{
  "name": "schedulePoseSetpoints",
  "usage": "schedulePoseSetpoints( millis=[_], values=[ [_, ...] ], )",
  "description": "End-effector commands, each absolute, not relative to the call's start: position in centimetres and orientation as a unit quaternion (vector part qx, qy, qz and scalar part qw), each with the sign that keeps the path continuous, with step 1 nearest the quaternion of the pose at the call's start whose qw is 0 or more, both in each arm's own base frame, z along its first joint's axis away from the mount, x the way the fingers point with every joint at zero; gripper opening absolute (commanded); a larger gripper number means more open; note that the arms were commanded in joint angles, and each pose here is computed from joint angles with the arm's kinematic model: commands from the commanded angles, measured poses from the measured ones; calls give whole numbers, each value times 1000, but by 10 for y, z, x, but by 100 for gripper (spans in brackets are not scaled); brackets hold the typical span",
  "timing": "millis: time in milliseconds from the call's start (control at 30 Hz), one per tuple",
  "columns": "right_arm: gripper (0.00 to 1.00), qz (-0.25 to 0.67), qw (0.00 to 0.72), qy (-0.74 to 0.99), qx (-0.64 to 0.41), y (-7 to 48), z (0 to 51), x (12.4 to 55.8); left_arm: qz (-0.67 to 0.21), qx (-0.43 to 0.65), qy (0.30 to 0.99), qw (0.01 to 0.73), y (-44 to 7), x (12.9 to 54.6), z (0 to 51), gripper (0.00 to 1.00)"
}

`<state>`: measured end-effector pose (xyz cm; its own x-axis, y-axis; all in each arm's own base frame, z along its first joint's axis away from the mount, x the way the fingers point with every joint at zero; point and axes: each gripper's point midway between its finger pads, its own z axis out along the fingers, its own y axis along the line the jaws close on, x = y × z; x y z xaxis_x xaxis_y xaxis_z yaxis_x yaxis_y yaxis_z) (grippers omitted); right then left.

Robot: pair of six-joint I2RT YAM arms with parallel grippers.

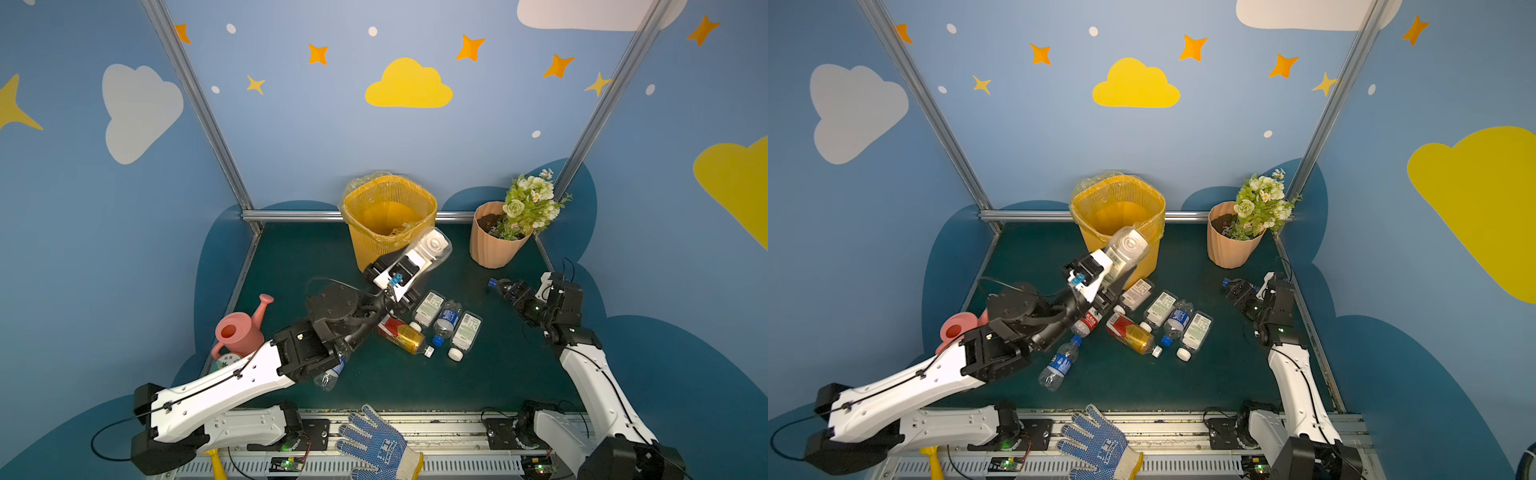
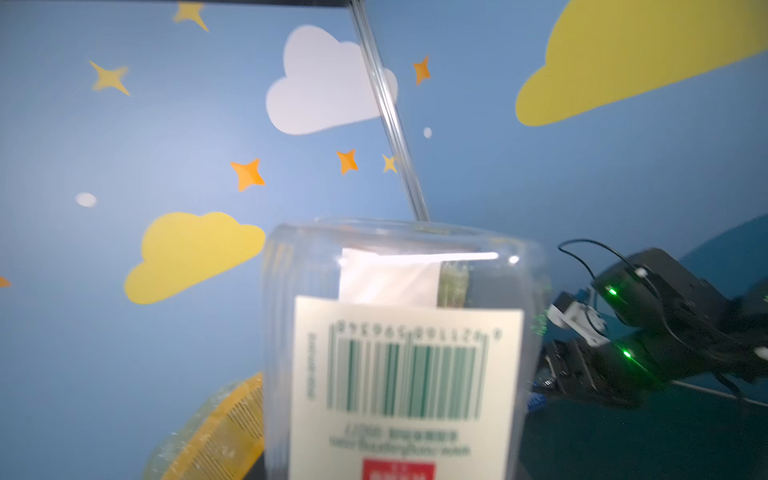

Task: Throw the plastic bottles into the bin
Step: 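Lift the clear bottle with the left gripper toward the bin, then open the left gripper over the bin and draw it back, then lower the right gripper onto another clear green-label bottle and grasp it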

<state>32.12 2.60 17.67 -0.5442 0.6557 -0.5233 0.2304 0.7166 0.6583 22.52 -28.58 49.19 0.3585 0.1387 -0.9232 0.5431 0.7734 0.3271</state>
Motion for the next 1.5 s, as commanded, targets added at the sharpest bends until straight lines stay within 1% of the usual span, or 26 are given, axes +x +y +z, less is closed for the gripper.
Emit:
schedulePoseSetpoints(
  millis=[0, 100, 167, 267, 300, 367, 400, 433, 467, 500, 533, 600, 700, 767, 833, 933, 1000, 1300, 1467],
  values=[
    [90, 282, 411, 834, 237, 35, 190, 325, -118, 290, 469, 826, -268, 228, 555, 54],
    [89, 280, 411, 835, 234, 37, 189, 325, -122, 245, 465, 842, -261, 258, 572, 54],
    [89, 280, 410, 837, 232, 38, 189, 325, -134, 209, 479, 842, -252, 296, 572, 54],
    [89, 278, 408, 839, 229, 40, 187, 325, -177, 152, 535, 812, -240, 368, 548, 56],
    [89, 278, 407, 839, 228, 40, 187, 325, -190, 136, 556, 798, -237, 392, 538, 60],
    [90, 278, 406, 840, 228, 40, 186, 325, -236, 108, 615, 745, -236, 443, 508, 68],
    [90, 277, 405, 841, 229, 40, 185, 324, -252, 109, 641, 716, -241, 458, 494, 70],
    [90, 277, 417, 836, 224, 40, 198, 328, -268, 129, 663, 687, -250, 466, 481, 75],
    [90, 274, 419, 836, 224, 39, 200, 327, -269, 137, 675, 673, -254, 467, 481, 83],
    [90, 270, 420, 837, 224, 37, 200, 326, -267, 141, 680, 669, -256, 464, 484, 95],
    [90, 266, 422, 837, 227, 36, 201, 325, -263, 140, 676, 674, -253, 457, 495, 100],
    [90, 261, 426, 836, 226, 34, 201, 324, -257, 150, 636, 712, -245, 431, 529, 100],
    [90, 260, 420, 840, 226, 35, 199, 323, -234, 148, 555, 785, -225, 377, 583, 100],
    [89, 260, 412, 843, 227, 37, 196, 323, -221, 155, 523, 808, -215, 342, 602, 100],
    [89, 258, 404, 848, 226, 40, 192, 323, -226, 163, 514, 811, -208, 317, 605, 100],
    [89, 248, 388, 860, 219, 49, 186, 324, -233, 158, 524, 804, -199, 302, 586, 100],
    [89, 234, 374, 872, 212, 54, 181, 323, -222, 145, 542, 797, -190, 301, 566, 100],
    [88, 198, 327, 902, 204, 75, 160, 315, -172, 65, 654, 734, -147, 299, 457, 100],
    [88, 171, 275, 923, 207, 83, 130, 302, -171, 21, 693, 700, -127, 289, 399, 100]
  ],
)
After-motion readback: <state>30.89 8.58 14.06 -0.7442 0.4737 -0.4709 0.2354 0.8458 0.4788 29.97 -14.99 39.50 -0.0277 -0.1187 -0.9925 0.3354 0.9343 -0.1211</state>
